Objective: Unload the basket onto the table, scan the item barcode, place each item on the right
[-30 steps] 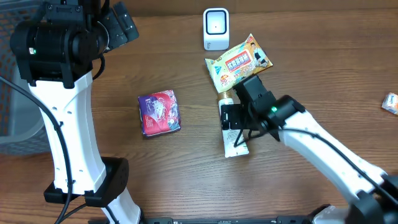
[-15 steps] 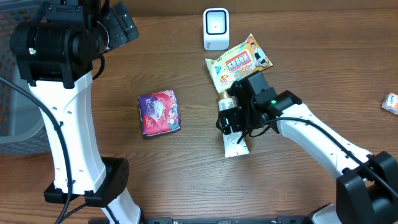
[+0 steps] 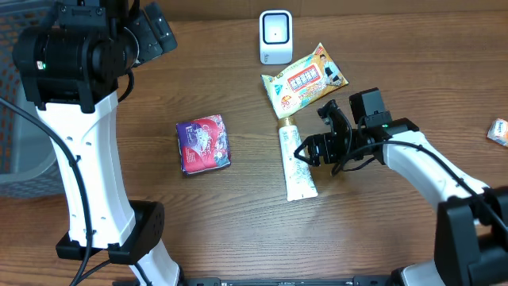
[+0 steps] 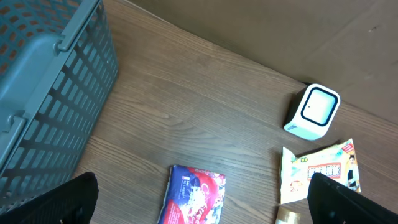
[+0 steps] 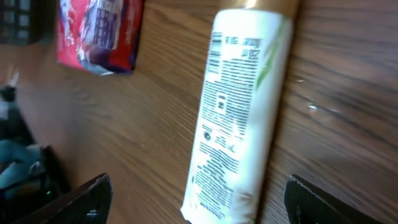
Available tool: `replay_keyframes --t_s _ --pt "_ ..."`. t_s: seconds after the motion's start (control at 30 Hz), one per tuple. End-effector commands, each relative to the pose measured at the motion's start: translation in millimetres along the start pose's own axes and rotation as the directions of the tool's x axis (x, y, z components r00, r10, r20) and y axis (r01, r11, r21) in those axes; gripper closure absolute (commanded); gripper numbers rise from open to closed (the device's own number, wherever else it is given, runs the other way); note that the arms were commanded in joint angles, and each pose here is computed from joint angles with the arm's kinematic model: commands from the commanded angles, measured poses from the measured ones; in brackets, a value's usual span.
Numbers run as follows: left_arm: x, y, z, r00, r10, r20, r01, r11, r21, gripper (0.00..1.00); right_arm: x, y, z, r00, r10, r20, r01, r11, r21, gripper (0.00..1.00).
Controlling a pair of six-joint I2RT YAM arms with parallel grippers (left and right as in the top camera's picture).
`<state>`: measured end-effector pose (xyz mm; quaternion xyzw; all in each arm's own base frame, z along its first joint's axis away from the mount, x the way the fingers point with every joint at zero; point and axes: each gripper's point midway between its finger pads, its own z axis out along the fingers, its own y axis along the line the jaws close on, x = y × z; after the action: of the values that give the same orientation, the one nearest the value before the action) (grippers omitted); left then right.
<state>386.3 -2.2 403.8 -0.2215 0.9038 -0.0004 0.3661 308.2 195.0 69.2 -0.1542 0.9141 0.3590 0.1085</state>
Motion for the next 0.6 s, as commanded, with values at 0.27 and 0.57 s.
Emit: replay_keyframes --t_s 0.27,0.57 --pt "0.1 -1.4 2.0 1.0 0.002 -0.002 -0.002 1.0 0.0 0.0 42.9 -27.7 48.1 0.984 0.06 -0.17 -0.078 0.992 -0.104 0.1" --pt "0.1 -1.4 2.0 1.0 0.002 -0.002 -0.002 1.0 0.0 0.0 48.8 -25.8 49.8 0.982 0.037 -0.188 -0.062 0.989 -0.131 0.47"
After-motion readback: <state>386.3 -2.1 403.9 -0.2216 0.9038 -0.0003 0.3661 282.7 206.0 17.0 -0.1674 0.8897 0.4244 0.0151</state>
